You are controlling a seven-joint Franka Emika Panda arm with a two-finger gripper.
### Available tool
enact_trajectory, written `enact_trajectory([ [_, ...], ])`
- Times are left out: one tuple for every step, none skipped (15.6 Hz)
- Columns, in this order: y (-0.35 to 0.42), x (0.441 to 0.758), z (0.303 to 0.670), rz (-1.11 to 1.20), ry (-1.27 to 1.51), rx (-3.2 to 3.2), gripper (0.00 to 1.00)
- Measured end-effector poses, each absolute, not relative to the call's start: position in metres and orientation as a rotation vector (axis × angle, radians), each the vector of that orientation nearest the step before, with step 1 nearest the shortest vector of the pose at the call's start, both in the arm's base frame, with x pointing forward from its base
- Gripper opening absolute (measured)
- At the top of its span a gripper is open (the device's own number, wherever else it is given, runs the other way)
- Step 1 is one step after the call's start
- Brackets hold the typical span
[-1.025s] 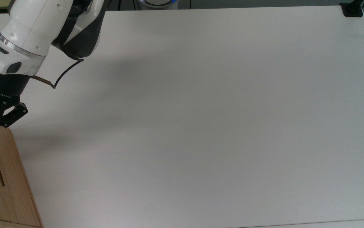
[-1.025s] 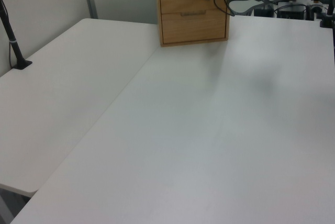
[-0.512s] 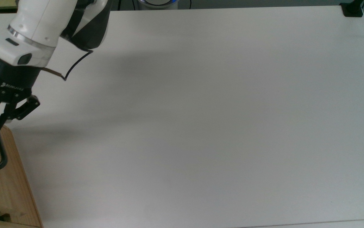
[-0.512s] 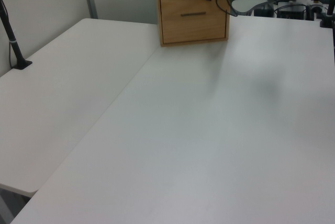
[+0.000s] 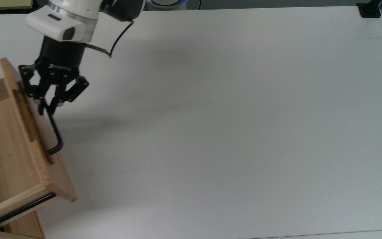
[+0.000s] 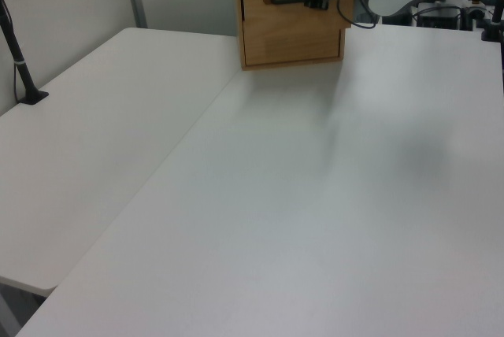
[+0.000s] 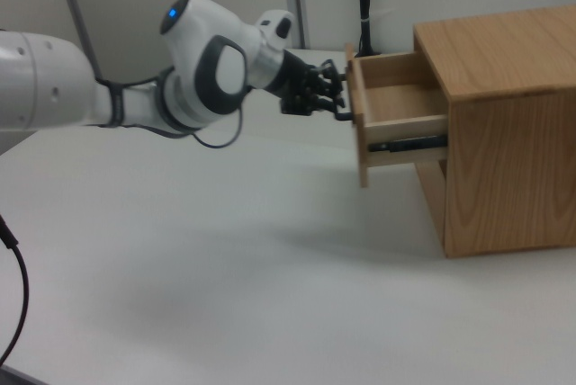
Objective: Open the drawer by sliding it
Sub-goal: 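Pull the handle away from the cabinet, sliding the drawer out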
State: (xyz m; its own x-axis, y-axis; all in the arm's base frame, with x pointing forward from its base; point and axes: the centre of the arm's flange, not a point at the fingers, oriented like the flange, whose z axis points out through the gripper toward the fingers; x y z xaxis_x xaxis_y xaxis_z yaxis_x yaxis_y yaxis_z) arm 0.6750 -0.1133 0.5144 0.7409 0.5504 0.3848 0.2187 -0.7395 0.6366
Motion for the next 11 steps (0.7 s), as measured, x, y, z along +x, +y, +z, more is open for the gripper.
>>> enact_trajectory([
  [-0.104,0.671,0.517,0.752,0.582,2.388,0.19],
  [-0.094,0.668,0.52,0.741,0.575,2.41,0.19],
  [-0.086,0.665,0.522,0.732,0.568,2.43,0.19],
  [-0.078,0.662,0.524,0.722,0.566,2.446,0.19],
  [-0.069,0.659,0.525,0.709,0.566,2.463,0.19],
  [-0.062,0.657,0.526,0.692,0.566,2.478,0.19],
  [-0.054,0.656,0.526,0.679,0.564,2.493,0.18],
  [-0.047,0.655,0.527,0.673,0.561,2.505,0.18],
  [-0.041,0.654,0.527,0.671,0.554,2.517,0.18],
  [-0.036,0.654,0.527,0.67,0.548,2.527,0.18],
  [-0.03,0.653,0.528,0.664,0.547,2.536,0.18],
])
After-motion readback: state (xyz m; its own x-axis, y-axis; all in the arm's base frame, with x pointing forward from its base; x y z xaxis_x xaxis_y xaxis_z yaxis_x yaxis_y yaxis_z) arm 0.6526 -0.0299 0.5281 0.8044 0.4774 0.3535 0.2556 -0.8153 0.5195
